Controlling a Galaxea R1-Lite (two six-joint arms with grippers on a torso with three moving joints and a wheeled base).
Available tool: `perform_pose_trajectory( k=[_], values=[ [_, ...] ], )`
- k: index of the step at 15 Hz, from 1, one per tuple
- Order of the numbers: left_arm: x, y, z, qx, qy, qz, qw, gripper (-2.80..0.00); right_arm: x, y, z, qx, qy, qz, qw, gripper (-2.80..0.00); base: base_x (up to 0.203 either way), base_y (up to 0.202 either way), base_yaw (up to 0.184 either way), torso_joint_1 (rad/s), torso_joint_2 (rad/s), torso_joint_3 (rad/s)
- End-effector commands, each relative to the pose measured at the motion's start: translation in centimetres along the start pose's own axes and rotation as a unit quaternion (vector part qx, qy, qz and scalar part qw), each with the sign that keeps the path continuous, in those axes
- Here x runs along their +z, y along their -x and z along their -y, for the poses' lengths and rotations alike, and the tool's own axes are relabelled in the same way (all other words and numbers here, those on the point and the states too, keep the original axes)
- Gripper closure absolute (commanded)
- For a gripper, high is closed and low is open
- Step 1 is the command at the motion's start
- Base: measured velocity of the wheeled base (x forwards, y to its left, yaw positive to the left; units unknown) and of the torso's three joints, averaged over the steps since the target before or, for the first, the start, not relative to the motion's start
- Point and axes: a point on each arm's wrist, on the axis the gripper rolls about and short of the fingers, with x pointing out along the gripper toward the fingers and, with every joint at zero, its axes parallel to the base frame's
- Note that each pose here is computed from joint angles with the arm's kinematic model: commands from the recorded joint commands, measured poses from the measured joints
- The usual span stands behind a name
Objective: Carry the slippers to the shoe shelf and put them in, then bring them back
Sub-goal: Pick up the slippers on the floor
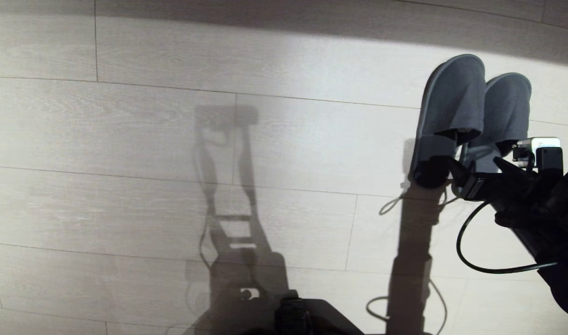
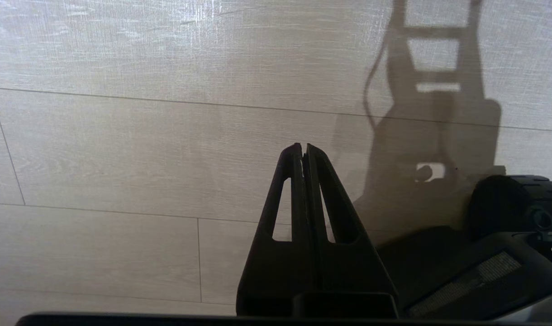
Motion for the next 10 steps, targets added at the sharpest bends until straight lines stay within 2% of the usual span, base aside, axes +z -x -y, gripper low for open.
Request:
perform_pose_trajectory(
  k=[1, 4, 8, 10],
  values=[
    [0.0, 0.0, 0.0, 0.001, 0.0, 0.001, 1.0, 0.0, -0.3, -0.6, 0.0, -0.001, -0.001, 0.002, 1.0, -2.8, 0.0, 0.0, 0.0, 0.0, 0.0, 0.0],
    [0.0, 0.0, 0.0, 0.0, 0.0, 0.0, 1.0, 0.0, 0.6, -1.8, 0.0, -0.005, -0.011, 0.031, 0.999, -2.8, 0.0, 0.0, 0.0, 0.0, 0.0, 0.0],
    [0.0, 0.0, 0.0, 0.001, 0.0, 0.001, 1.0, 0.0, -0.1, -2.8, 0.5, -0.014, -0.01, 0.025, 1.0, -2.8, 0.0, 0.0, 0.0, 0.0, 0.0, 0.0],
    [0.0, 0.0, 0.0, 0.0, 0.0, 0.0, 1.0, 0.0, 0.2, -3.5, 0.7, -0.017, -0.016, 0.039, 0.999, -2.8, 0.0, 0.0, 0.0, 0.0, 0.0, 0.0]
  ],
)
